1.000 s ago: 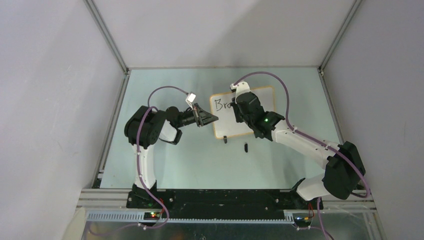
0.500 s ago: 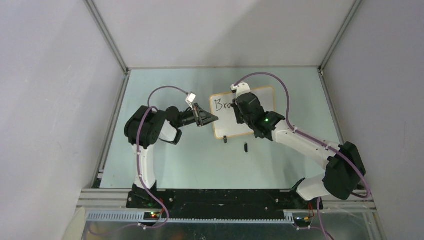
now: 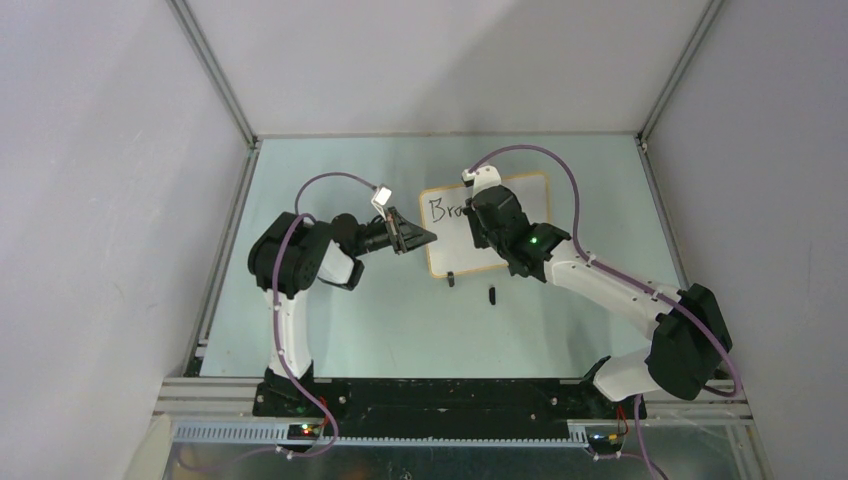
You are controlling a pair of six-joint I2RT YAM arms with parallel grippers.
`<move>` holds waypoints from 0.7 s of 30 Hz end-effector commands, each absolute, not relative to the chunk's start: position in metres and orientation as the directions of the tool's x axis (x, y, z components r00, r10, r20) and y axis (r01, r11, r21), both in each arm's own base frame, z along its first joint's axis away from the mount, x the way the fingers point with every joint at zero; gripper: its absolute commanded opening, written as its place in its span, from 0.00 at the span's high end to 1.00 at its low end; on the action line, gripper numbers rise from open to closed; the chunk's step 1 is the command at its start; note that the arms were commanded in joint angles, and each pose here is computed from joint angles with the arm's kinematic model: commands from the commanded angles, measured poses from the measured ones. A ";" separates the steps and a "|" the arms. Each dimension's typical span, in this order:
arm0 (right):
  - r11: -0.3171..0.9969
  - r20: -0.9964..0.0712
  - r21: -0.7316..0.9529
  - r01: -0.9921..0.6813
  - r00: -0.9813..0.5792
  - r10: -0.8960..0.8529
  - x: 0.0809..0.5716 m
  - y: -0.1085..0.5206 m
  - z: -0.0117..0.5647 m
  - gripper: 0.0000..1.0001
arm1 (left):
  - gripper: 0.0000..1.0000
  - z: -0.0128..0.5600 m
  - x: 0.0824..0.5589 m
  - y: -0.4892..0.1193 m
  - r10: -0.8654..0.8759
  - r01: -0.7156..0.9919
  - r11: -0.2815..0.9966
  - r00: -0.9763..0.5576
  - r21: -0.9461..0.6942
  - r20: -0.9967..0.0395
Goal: Write a sentence on the whiteboard
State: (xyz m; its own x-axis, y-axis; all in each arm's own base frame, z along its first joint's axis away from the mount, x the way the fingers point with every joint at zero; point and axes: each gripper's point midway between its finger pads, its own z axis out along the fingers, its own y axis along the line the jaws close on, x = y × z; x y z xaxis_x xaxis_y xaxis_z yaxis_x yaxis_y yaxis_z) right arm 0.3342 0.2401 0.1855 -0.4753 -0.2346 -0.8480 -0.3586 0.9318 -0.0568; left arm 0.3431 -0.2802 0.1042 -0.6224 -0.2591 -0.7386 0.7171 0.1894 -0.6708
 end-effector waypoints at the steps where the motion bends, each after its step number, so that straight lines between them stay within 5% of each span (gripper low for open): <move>1: 0.941 -0.858 -0.054 -0.334 -0.466 -0.215 0.337 0.234 0.194 1.00 | 1.00 0.121 0.328 -0.285 -0.232 0.789 0.145 -0.559 -0.597 -0.796; 21: 0.936 -0.907 -0.014 -0.353 -0.389 -0.161 0.334 0.236 0.228 1.00 | 1.00 0.117 0.333 -0.284 -0.238 0.767 0.144 -0.586 -0.625 -0.774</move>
State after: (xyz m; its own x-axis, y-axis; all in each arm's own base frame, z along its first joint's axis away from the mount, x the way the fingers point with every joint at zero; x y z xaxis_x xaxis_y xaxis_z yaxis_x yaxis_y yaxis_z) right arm 0.3303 0.2391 0.2069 -0.4425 -0.1992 -0.8744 -0.3713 0.9282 -0.0235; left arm 0.3419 -0.2801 0.1050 -0.6222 -0.2602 -0.7384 0.7168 0.1899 -0.6709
